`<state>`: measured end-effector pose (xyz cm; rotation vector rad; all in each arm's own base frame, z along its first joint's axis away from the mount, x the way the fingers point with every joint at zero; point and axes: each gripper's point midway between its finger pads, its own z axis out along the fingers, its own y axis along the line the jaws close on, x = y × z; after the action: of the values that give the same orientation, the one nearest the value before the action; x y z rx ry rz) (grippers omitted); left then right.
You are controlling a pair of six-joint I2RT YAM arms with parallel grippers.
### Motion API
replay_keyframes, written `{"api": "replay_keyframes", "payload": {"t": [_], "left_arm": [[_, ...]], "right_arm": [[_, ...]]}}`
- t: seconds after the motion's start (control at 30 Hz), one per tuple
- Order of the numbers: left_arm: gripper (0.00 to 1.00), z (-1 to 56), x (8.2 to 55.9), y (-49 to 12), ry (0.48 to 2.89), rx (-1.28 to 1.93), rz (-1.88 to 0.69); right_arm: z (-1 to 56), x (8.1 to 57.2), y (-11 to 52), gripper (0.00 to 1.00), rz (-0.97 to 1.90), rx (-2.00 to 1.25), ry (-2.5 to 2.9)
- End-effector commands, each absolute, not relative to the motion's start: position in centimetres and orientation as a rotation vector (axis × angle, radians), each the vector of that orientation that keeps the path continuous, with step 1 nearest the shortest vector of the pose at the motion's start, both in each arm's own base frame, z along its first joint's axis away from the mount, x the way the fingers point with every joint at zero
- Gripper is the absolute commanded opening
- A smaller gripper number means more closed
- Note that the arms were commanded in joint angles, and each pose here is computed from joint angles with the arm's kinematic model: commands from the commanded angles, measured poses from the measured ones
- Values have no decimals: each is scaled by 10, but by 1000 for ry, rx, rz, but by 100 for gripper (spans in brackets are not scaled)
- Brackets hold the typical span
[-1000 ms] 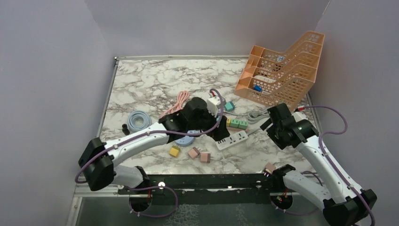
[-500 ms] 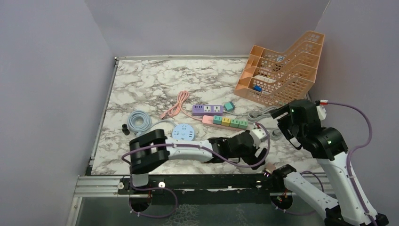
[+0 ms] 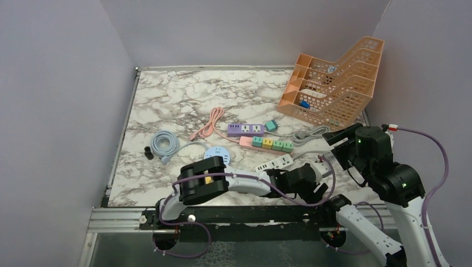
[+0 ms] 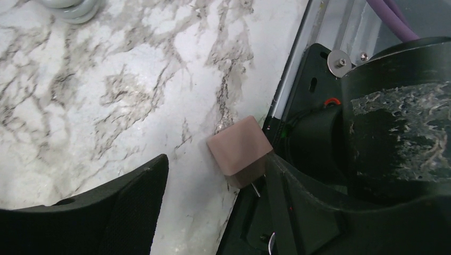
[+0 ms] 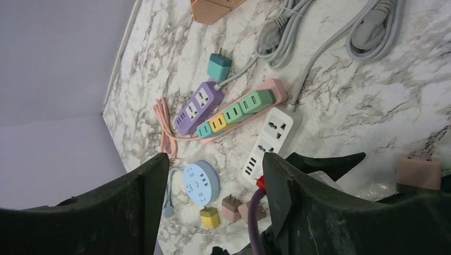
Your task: Insert the plug
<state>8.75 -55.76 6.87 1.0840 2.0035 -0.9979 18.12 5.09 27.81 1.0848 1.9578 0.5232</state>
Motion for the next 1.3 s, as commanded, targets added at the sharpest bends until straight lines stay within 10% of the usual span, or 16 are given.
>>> {"api": "replay_keyframes", "payload": {"t": [0.0,0.57,0.9,1.27], "left_arm": [[68,71,74,-576,1913,1198,-1070],[83,18,69,-577,1984,1337,-947],[61,7,97,-545,2025,1302,-686],[60,22,115,-513,2107,1199,-688]], "right_arm": [[274,177,52,65,511,1060,1992],[272,175,54,64,508,1019,2017],[270,176,53,64,503,1021,2014],[271,178,54,64,508,1013,2014]]}}
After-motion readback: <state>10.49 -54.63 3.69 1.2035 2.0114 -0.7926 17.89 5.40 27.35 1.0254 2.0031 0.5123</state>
